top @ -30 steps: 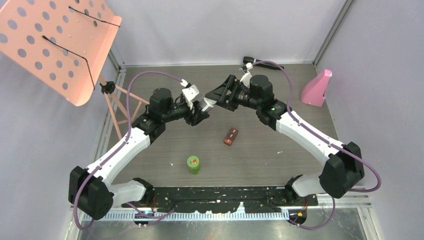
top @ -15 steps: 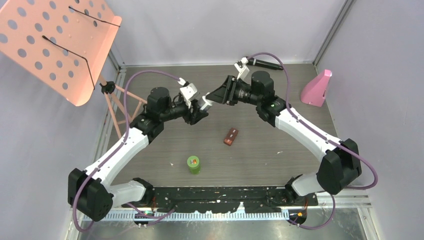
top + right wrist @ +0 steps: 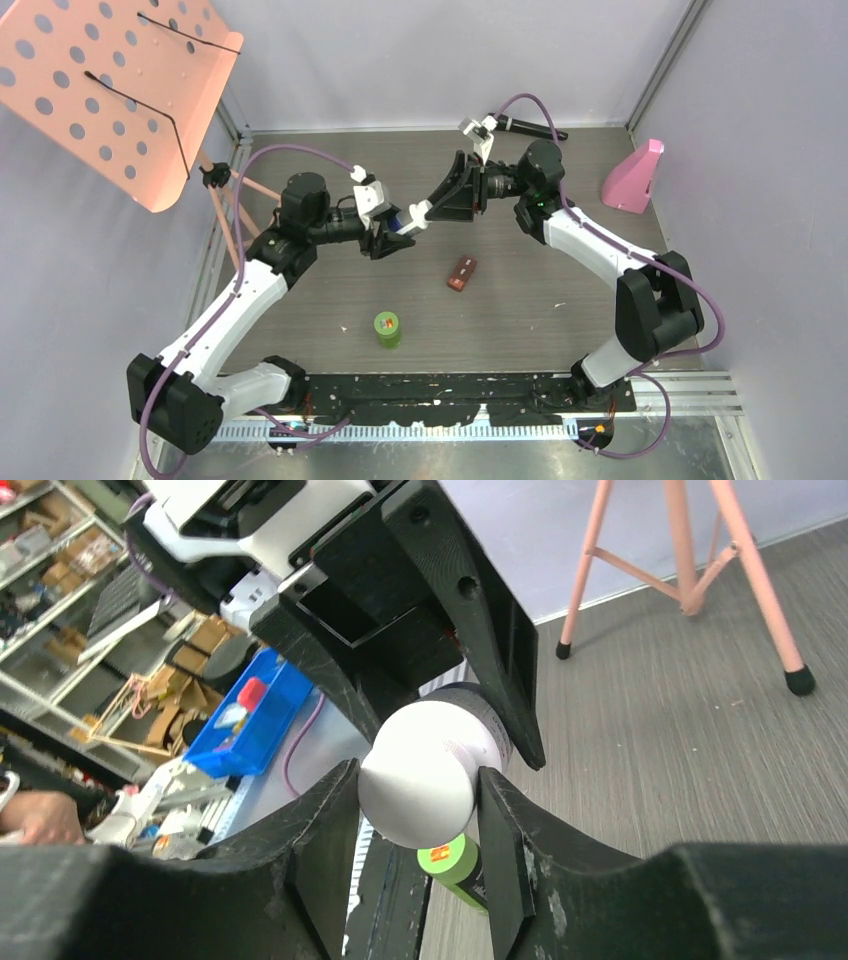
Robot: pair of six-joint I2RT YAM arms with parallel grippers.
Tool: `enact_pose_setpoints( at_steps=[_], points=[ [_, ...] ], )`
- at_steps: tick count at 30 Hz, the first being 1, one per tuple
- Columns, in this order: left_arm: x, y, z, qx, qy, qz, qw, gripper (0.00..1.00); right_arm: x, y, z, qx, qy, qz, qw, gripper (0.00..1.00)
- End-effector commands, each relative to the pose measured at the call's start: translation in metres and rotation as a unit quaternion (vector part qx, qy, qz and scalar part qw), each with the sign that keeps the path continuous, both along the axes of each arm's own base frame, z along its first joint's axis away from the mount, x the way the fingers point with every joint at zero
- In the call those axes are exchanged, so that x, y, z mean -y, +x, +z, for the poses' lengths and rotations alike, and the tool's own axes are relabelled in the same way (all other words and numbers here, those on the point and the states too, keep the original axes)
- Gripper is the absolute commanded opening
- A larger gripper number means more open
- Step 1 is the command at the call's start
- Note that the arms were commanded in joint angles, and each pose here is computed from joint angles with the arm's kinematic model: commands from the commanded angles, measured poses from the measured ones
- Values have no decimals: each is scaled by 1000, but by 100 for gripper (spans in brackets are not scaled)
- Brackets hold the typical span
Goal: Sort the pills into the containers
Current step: Unscrew the lid of the pill bottle.
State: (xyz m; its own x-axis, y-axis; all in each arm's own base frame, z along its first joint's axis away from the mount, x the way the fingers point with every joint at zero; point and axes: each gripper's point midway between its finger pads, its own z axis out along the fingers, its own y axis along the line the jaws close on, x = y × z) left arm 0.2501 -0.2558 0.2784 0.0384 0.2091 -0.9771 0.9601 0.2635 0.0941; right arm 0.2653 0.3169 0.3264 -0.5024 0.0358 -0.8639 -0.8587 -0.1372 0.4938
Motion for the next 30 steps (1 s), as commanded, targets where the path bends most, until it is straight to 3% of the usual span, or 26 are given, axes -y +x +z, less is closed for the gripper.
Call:
enact_pose_setpoints(
  at_steps=[1, 5, 6, 7, 8, 9, 10, 12, 17, 19, 23, 27, 29, 30],
  points=[
    [9, -73, 6, -38, -14, -191, 981, 0, 14, -6, 55, 131, 47, -10, 990, 5],
    [9, -83, 12, -53, -21, -224, 973, 0, 16, 1, 56, 179, 25, -32, 983, 5],
    [9, -80, 11, -50, -18, -217, 975, 0, 17, 4, 50, 153, 6, -44, 987, 5],
    [9, -75, 10, -46, -13, -204, 978, 0, 17, 9, 55, 186, 4, -57, 981, 6],
    [9, -69, 8, -40, -9, -190, 981, 0, 19, 17, 47, 151, -24, -86, 985, 30],
    [9, -61, 7, -30, -2, -171, 985, 0, 19, 23, 53, 171, -31, -106, 979, 46],
    [8, -53, 6, -20, 4, -149, 989, 0, 23, 32, 42, 126, -67, -146, 979, 72],
    [5, -35, 2, 1, 19, -105, 994, 0, 29, 39, 40, 73, -97, -184, 975, 94],
    [-2, -2, 1, 53, 40, -28, 997, 0, 35, 50, 19, -129, -139, -267, 945, 100],
    [-5, 8, 2, 62, 43, -2, 997, 0, 33, 50, 11, -167, -130, -289, 934, 100],
    [-8, 24, 6, 66, 37, 45, 996, 0, 27, 46, 2, -217, -101, -306, 921, 100],
    [-8, 28, 5, 57, 32, 62, 996, 0, 5, 39, 4, -230, -91, -284, 926, 100],
    [-8, 30, 4, 50, 30, 68, 996, 0, -6, 37, 6, -240, -84, -275, 927, 96],
    [-8, 31, 4, 47, 28, 72, 996, 0, -10, 35, 6, -250, -81, -270, 926, 88]
  ],
)
